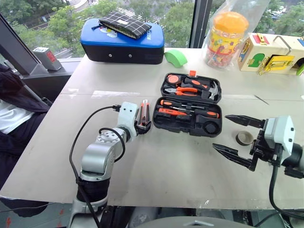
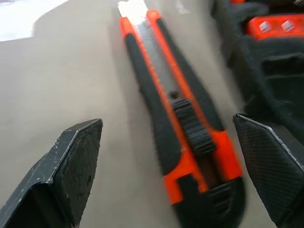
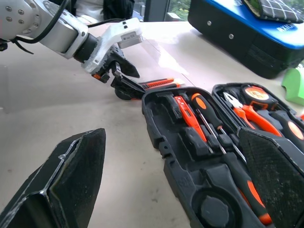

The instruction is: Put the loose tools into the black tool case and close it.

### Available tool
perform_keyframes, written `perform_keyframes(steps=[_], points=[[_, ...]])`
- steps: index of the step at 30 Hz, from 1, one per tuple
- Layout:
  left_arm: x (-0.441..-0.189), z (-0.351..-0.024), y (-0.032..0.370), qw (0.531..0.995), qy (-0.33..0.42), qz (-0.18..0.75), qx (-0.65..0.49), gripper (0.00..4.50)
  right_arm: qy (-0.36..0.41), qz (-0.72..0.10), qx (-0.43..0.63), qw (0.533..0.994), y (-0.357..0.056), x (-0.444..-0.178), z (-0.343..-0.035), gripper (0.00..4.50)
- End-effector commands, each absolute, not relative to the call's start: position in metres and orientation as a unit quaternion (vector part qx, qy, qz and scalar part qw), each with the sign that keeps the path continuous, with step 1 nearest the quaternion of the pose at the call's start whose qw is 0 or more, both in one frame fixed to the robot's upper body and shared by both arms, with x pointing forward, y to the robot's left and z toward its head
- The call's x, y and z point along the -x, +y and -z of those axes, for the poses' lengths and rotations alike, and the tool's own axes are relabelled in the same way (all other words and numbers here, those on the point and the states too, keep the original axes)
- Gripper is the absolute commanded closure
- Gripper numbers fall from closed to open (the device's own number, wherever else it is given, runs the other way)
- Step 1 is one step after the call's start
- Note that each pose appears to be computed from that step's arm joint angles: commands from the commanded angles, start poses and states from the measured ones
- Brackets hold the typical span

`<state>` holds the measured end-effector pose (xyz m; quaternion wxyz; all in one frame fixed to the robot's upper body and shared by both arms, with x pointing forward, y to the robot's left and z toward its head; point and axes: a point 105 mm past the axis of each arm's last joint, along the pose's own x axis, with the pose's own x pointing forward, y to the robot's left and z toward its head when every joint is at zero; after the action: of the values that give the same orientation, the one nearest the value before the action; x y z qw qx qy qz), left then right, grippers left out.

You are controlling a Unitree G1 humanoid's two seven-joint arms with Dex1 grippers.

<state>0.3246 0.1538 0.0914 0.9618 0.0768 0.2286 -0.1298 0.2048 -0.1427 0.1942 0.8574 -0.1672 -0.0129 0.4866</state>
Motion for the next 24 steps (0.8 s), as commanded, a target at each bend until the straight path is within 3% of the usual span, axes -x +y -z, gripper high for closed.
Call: perform_keyframes(steps=[1,2,5,7,10,13,18,22,24], points=[[-0.325,-0.083,0.150,0.960,0.233,0.134,-0.078,0.54,-0.020,-0.496,0.173,0.850,-0.138,-0.202,-0.198,0.00],[-0.325,-0.082,0.150,0.960,0.232,0.134,-0.076,0.82,-0.020,-0.497,0.173,0.850,-0.137,-0.202,-0.198,0.00],[-0.326,-0.091,0.153,0.967,0.205,0.137,-0.071,2.23,-0.020,-0.497,0.175,0.850,-0.136,-0.201,-0.198,0.00],[-0.328,-0.102,0.158,0.973,0.173,0.138,-0.070,2.84,-0.019,-0.493,0.177,0.851,-0.136,-0.200,-0.198,0.00],[-0.331,-0.131,0.157,0.976,0.103,0.187,-0.050,2.84,-0.017,-0.486,0.177,0.856,-0.138,-0.200,-0.198,0.00],[-0.333,-0.161,0.146,0.948,0.041,0.308,-0.075,2.84,-0.017,-0.475,0.177,0.862,-0.140,-0.197,-0.198,0.00],[-0.325,-0.169,0.110,0.792,0.040,0.574,-0.206,2.84,0.001,-0.445,0.183,0.877,-0.155,-0.188,-0.197,0.00],[-0.343,-0.156,0.097,0.691,0.043,0.650,-0.313,2.84,0.021,-0.416,0.189,0.889,-0.167,-0.178,-0.195,0.00],[-0.352,-0.152,0.094,0.670,0.045,0.660,-0.338,2.84,0.024,-0.405,0.185,0.895,-0.170,-0.174,-0.195,0.00]])
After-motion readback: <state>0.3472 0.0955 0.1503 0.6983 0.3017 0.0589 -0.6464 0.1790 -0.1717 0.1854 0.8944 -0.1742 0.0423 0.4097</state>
